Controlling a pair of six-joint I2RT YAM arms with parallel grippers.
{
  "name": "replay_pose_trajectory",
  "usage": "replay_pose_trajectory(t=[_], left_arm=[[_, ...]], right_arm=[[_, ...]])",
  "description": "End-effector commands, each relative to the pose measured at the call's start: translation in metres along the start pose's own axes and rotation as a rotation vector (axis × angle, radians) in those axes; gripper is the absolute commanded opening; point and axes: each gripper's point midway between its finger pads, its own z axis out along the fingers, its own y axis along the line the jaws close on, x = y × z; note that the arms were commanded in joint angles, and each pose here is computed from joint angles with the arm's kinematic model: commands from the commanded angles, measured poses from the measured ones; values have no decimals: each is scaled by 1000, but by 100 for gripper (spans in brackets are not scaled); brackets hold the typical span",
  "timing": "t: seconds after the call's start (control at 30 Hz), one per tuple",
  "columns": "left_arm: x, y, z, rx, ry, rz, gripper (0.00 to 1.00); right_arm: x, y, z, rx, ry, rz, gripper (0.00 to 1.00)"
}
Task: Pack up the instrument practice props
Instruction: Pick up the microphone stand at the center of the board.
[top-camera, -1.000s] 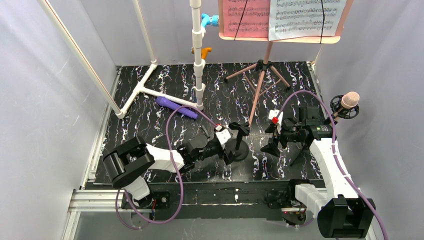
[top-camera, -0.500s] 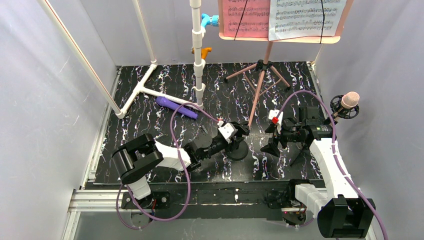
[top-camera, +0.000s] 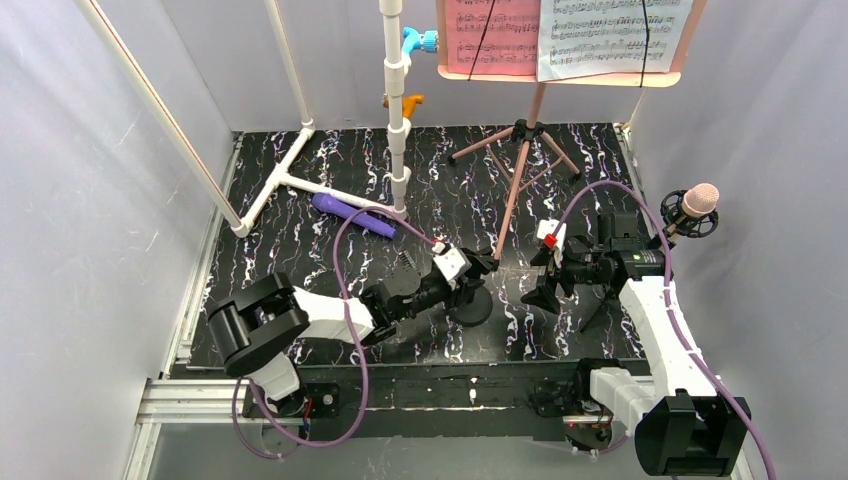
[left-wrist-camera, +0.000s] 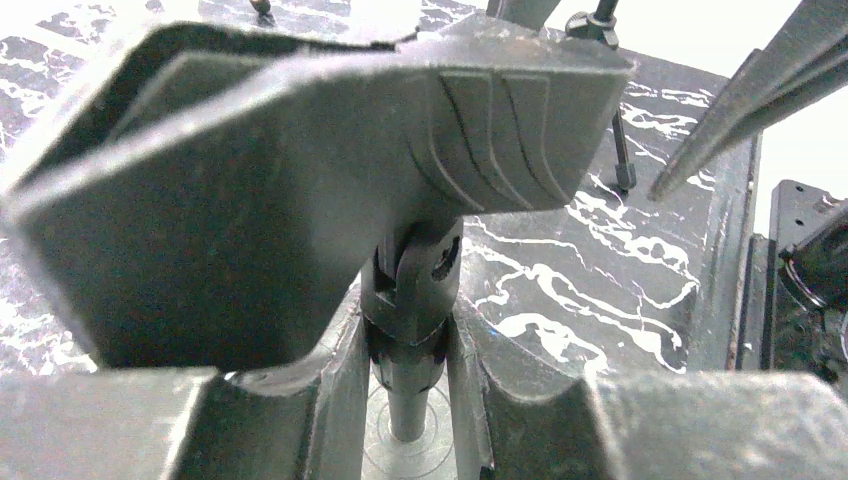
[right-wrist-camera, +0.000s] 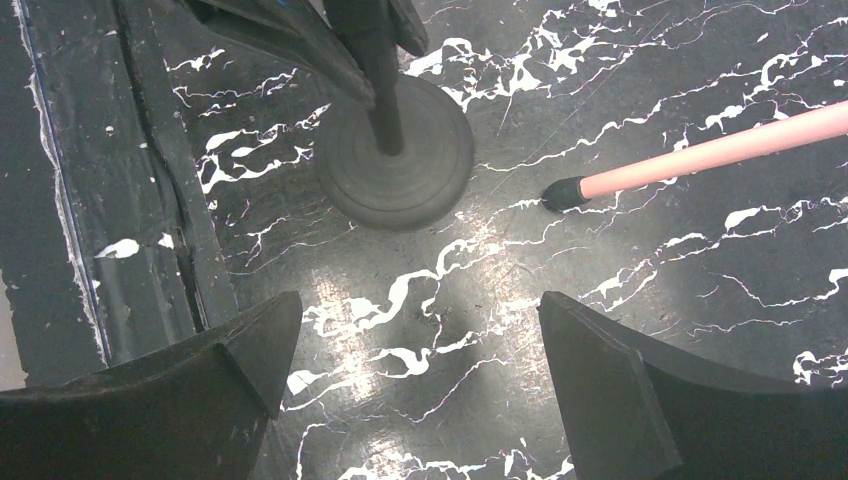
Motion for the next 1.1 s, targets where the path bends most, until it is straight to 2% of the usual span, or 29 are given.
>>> replay_pose_trajectory(t=[0.0, 0.6, 1.07], left_arm=[[-38, -6, -17, 24, -63, -20, 0], [-46, -3, -62, -2, 37, -37, 0], [-55, 14, -99, -107, 81, -45, 0]], right_arm=[[-1, -1, 0, 8, -10, -13, 98], [-1, -2, 0, 10, -9, -14, 98], [0, -2, 0, 11, -6, -12, 98]])
